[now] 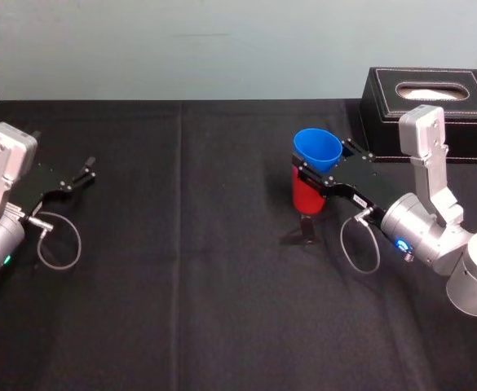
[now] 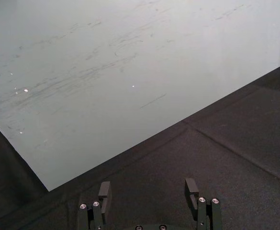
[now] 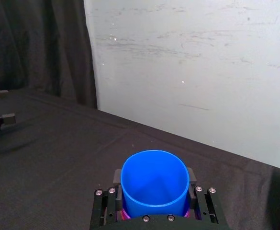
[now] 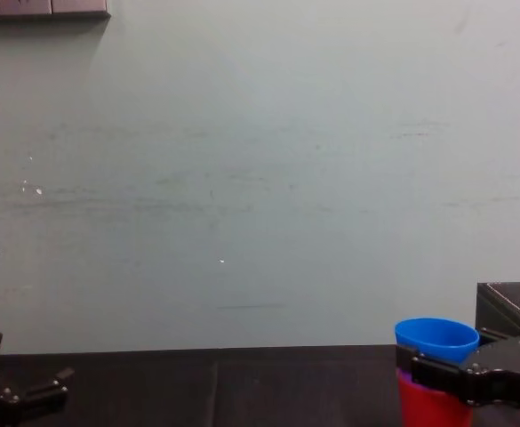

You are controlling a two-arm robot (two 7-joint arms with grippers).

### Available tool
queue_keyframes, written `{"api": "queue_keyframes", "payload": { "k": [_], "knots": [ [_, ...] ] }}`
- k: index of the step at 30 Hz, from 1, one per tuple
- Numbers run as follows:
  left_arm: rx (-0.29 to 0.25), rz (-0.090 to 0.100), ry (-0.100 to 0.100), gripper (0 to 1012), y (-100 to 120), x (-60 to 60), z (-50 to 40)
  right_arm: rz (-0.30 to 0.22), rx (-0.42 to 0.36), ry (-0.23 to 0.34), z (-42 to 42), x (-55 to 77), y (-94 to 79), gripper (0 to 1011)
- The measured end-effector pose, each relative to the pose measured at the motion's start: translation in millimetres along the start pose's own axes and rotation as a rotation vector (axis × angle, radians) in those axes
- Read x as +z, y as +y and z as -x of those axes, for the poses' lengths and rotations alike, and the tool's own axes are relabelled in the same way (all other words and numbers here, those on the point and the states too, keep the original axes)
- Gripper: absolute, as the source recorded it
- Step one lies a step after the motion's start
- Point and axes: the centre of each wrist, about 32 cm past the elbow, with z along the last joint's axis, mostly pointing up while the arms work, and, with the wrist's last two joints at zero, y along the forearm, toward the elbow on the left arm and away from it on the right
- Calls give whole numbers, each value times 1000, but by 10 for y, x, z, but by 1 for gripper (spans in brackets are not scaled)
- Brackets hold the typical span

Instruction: Stack the three plastic cups sequentially using one hand.

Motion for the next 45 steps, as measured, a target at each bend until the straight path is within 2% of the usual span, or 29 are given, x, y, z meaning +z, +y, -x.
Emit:
{"api": "queue_keyframes", "payload": {
  "k": [5, 9, 10, 12, 15, 23, 29, 37, 42, 45],
  "knots": [
    [0, 0, 0, 1005, 0, 0, 0, -1, 0, 0, 0, 4, 0, 750],
    [0, 0, 0, 1005, 0, 0, 0, -1, 0, 0, -1, 7, -1, 865],
    [0, 0, 0, 1005, 0, 0, 0, -1, 0, 0, -1, 7, -1, 865],
    [0, 0, 0, 1004, 0, 0, 0, -2, 0, -1, -1, 8, -2, 950],
    [0, 0, 0, 1005, 0, 0, 0, -1, 0, -1, -1, 8, -2, 1002],
    [0, 0, 0, 1005, 0, 0, 0, -4, 0, -1, 4, 13, -14, 1003],
    [0, 0, 0, 1005, 0, 0, 0, -33, -12, 5, 41, 41, -139, 1003],
    [0, 0, 0, 1005, 0, 0, 0, -89, -103, 24, 110, 59, -401, 1003],
    [0, 0, 0, 1005, 0, 0, 0, -109, -197, 12, 212, 18, -565, 1003],
    [0, 0, 0, 1005, 0, 0, 0, -108, -285, 2, 319, -56, -657, 1003]
  ]
}}
